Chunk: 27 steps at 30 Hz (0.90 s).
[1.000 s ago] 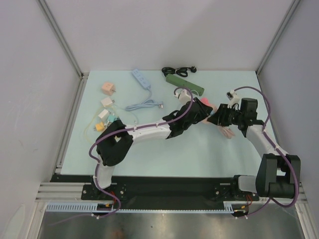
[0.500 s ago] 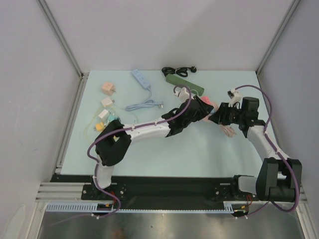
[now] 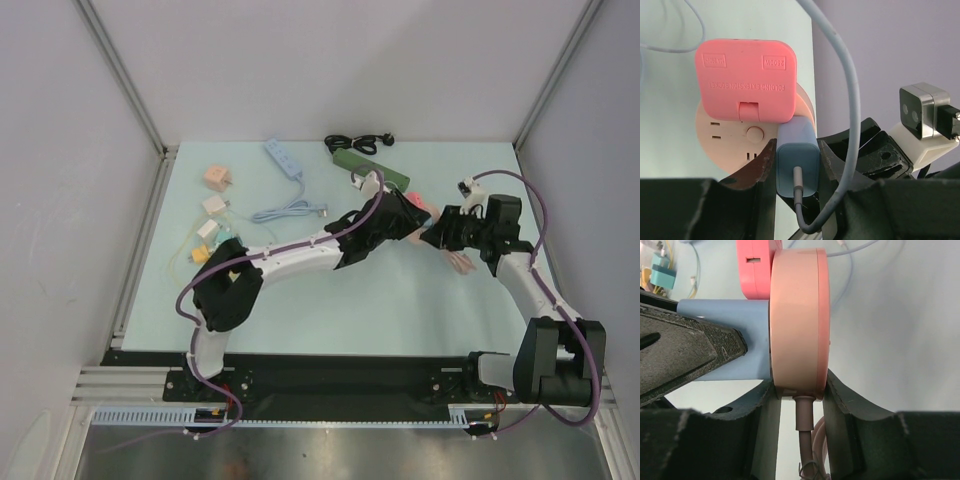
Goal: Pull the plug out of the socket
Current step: Remove the plug from the socket.
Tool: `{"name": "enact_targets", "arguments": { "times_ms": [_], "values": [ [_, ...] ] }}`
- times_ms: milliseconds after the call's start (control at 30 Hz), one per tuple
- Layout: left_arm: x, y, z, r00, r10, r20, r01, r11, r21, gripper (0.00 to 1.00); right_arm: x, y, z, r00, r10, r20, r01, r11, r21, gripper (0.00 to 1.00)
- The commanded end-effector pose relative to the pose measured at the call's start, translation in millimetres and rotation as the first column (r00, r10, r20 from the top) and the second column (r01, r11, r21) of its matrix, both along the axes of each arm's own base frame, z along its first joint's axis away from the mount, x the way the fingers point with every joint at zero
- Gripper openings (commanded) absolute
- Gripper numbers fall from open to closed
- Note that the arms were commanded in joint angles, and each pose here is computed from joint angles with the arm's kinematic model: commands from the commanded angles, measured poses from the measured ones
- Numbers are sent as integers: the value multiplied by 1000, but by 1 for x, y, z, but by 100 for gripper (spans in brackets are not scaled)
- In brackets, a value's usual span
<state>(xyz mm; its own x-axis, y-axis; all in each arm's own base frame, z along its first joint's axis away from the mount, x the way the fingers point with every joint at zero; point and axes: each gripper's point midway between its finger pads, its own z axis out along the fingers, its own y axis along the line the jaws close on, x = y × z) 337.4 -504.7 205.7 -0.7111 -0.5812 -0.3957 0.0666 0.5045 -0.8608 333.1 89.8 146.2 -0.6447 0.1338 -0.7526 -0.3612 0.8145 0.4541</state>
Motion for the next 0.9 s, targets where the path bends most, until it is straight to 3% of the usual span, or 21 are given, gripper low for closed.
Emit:
{"name": "enact_targets", "arguments": {
  "times_ms": [0, 400, 500, 867],
  "values": [
    [-10, -29, 109, 992, -30, 125, 61, 967, -246, 0, 20, -35, -2, 988, -147, 39, 150, 983, -101, 0],
    [-4, -22, 82, 970, 17, 241, -24, 999, 24, 0, 21, -44, 1, 982, -186, 39, 188, 979, -83, 0],
    [-6, -19, 89, 969, 10, 245, -12, 1000, 7, 0, 22, -46, 1, 981, -191, 42, 194, 977, -92, 0],
    [-4, 13, 135, 979, -47, 197, 93, 969, -229, 0, 21, -48, 4, 981, -189, 55, 193, 977, -95, 0]
  ]
}}
